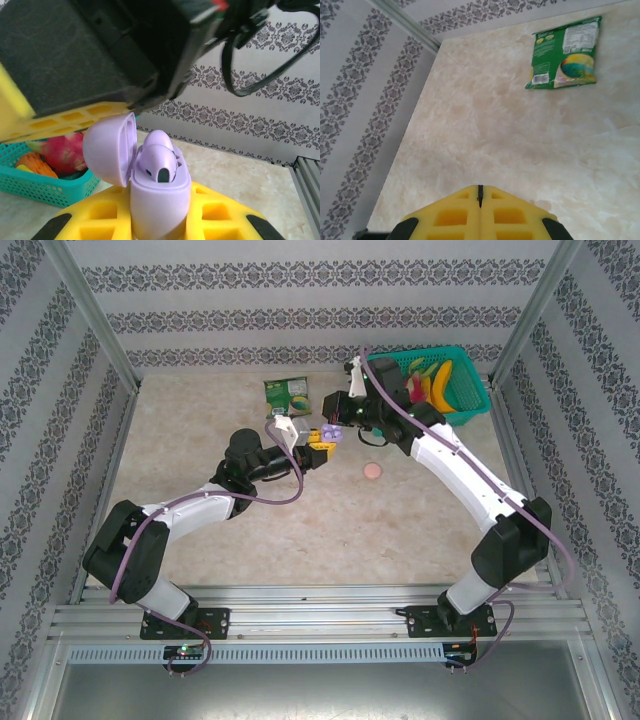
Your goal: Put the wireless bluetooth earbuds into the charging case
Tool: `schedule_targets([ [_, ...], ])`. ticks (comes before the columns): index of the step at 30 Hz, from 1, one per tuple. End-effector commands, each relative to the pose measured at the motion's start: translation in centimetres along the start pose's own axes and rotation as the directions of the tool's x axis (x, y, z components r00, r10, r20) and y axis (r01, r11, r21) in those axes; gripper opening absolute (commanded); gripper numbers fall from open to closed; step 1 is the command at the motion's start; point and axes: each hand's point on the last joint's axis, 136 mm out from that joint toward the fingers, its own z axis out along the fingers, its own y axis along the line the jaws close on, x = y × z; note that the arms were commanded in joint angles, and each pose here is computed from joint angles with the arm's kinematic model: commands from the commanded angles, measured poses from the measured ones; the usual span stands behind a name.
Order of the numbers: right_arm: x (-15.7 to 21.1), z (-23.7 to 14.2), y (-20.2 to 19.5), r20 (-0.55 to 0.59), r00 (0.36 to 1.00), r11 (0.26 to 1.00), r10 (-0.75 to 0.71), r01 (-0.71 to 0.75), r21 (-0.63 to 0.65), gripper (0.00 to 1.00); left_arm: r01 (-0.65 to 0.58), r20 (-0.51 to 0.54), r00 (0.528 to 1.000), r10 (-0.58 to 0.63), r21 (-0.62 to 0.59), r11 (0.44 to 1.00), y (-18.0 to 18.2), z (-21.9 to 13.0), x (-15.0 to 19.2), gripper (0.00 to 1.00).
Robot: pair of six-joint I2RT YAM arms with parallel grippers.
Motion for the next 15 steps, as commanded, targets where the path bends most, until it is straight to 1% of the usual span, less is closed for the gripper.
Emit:
schedule_targets([
  [1, 1.9, -1.7, 1.3, -0.023, 0.999, 0.999, -0.025, 0.024, -0.046, 0.03, -0.033, 0.018, 0.999, 0.033, -0.014, 0.999, -0.2, 0.2, -0.8, 0.00],
  [5, 2.9, -3.1, 0.6, 0.005, 1.000, 1.000, -0.010, 0.010, -0.024, 0.03, -0.026, 0.013, 1.000, 0.027, -0.027, 0.999, 0.3, 0.5, -0.7, 0.00],
  [8, 2.6, -4.1, -0.6, 0.046, 0.999, 1.000, 0.014, -0.014, 0.011, 0.03, -0.013, 0.011, 1.000, 0.013, -0.037, 0.999, 0.6, 0.6, -0.5, 0.00],
  [10, 2.0, -4.9, -1.7, 0.091, 0.995, 0.998, 0.043, -0.047, 0.041, 0.05, 0.007, 0.002, 1.000, -0.007, -0.043, 0.999, 0.8, 0.8, -0.2, 0.00],
  [12, 1.7, -5.6, -3.3, 0.127, 0.988, 0.993, 0.083, -0.093, 0.074, 0.08, 0.047, -0.022, 0.999, -0.048, -0.063, 0.997, 1.3, 0.9, 0.5, 0.00],
  [15, 2.0, -6.1, -6.0, 0.152, 0.981, 0.981, 0.120, -0.141, 0.131, 0.11, 0.149, -0.088, 0.984, -0.158, -0.096, 0.984, 2.0, 1.3, 3.1, 0.00],
])
